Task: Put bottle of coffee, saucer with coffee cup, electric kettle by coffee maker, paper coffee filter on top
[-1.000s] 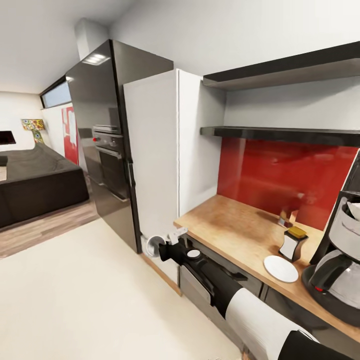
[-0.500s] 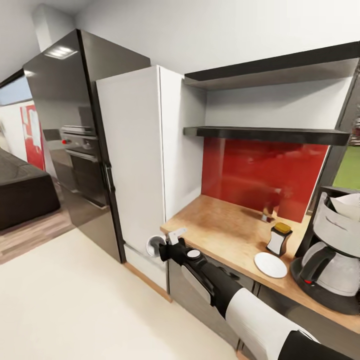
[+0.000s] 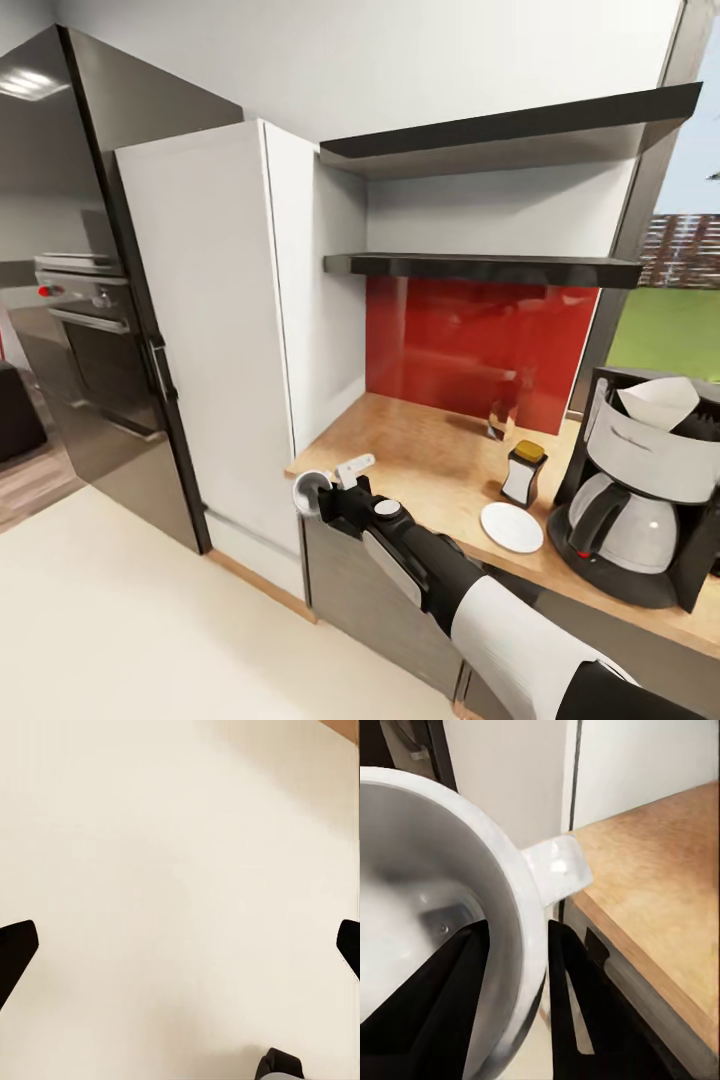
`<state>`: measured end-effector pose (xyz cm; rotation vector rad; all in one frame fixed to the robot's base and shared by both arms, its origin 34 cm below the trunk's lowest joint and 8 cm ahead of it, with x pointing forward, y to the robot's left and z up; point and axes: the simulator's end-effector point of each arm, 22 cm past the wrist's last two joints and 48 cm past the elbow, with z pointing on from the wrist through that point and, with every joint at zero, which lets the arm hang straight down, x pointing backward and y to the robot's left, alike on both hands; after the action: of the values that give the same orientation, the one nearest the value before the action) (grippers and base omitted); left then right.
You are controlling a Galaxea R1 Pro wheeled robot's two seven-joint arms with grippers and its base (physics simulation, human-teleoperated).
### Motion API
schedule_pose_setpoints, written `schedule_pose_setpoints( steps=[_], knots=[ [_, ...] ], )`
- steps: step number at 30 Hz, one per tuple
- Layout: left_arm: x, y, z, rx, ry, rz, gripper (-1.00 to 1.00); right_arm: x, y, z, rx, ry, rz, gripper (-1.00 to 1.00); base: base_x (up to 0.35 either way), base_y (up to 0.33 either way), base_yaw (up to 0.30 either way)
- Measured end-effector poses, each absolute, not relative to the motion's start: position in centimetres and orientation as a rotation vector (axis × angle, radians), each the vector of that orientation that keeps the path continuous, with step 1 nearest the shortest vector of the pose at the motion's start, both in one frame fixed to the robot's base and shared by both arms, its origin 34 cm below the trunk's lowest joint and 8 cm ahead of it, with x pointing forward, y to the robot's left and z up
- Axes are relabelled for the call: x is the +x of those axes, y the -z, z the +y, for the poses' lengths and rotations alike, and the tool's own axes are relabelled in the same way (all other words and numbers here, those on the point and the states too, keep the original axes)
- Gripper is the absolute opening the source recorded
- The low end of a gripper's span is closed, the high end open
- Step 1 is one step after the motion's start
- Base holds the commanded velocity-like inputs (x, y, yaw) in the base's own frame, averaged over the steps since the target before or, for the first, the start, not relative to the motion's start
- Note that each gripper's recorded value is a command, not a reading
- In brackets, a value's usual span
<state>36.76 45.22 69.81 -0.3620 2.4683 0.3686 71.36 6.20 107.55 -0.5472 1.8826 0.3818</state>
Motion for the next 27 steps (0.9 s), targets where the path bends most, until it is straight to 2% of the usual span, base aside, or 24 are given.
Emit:
schedule_pose_setpoints(
  steps=[9, 27],
  knots=[
    [36.74, -69.8, 45.23, -0.361, -0.369, 2.469, 1.0, 71.34, -107.57, 6.22, -0.547, -0.383, 1.882, -1.0, 0.021, 0.066, -0.3],
    [36.74, -69.8, 45.22, -0.361, -0.369, 2.469, 1.0, 71.37, -107.53, 6.19, -0.547, -0.382, 1.883, -1.0, 0.049, 0.293, -0.3]
  ],
)
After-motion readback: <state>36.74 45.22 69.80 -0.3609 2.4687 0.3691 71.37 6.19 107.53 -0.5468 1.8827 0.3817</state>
